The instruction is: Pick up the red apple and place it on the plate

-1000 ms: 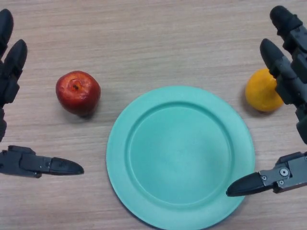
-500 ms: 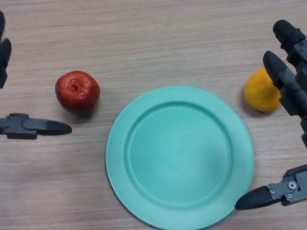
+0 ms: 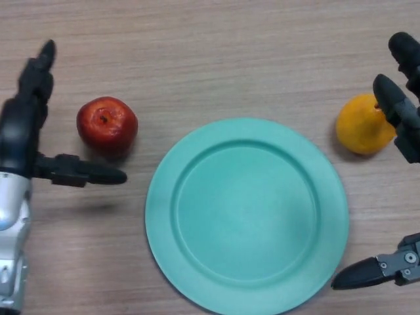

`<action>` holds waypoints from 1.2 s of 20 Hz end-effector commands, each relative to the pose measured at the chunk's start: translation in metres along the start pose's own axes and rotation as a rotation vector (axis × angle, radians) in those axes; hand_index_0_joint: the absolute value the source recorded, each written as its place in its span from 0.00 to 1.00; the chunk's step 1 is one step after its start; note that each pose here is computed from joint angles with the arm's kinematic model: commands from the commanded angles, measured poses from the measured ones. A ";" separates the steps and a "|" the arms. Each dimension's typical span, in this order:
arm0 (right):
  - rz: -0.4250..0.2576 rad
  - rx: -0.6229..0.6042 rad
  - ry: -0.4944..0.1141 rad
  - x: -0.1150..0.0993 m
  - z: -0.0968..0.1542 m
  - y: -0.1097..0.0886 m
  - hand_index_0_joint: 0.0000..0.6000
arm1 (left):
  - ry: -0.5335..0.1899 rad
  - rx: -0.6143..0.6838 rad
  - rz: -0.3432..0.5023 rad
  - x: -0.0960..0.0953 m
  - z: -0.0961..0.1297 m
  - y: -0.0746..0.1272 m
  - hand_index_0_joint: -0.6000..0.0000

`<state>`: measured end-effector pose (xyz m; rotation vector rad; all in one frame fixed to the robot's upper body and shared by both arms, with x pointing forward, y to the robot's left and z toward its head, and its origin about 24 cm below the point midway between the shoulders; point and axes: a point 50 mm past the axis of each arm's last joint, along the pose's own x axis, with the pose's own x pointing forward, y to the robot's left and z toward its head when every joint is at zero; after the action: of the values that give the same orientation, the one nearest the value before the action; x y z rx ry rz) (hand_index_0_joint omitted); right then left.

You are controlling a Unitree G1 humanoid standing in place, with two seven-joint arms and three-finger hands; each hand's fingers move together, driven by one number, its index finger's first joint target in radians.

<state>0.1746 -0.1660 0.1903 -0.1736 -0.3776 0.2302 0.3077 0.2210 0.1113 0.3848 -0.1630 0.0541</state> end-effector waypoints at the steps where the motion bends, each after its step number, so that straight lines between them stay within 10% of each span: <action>1: -0.030 -0.048 -0.235 -0.008 0.031 -0.007 0.00 | -0.258 0.068 0.086 0.010 0.036 0.019 1.00; 4: -0.047 -0.052 -0.240 -0.011 0.032 -0.010 0.00 | -0.266 0.125 0.071 0.021 0.030 0.009 1.00; 9: -0.065 -0.056 -0.246 -0.014 0.034 -0.016 0.00 | -0.236 0.094 0.048 0.030 0.028 0.003 0.00; 18: -0.079 -0.062 -0.251 -0.018 0.035 -0.017 0.00 | -0.287 0.126 0.123 0.018 0.049 0.018 0.00; 24: -0.090 -0.067 -0.256 -0.018 0.037 -0.021 0.00 | -0.432 0.025 -0.041 -0.029 0.101 -0.033 0.00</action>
<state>0.1644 -0.1817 0.1954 -0.1539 -0.4273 0.1830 0.2723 0.1477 0.1612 0.3929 -0.4245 -0.0861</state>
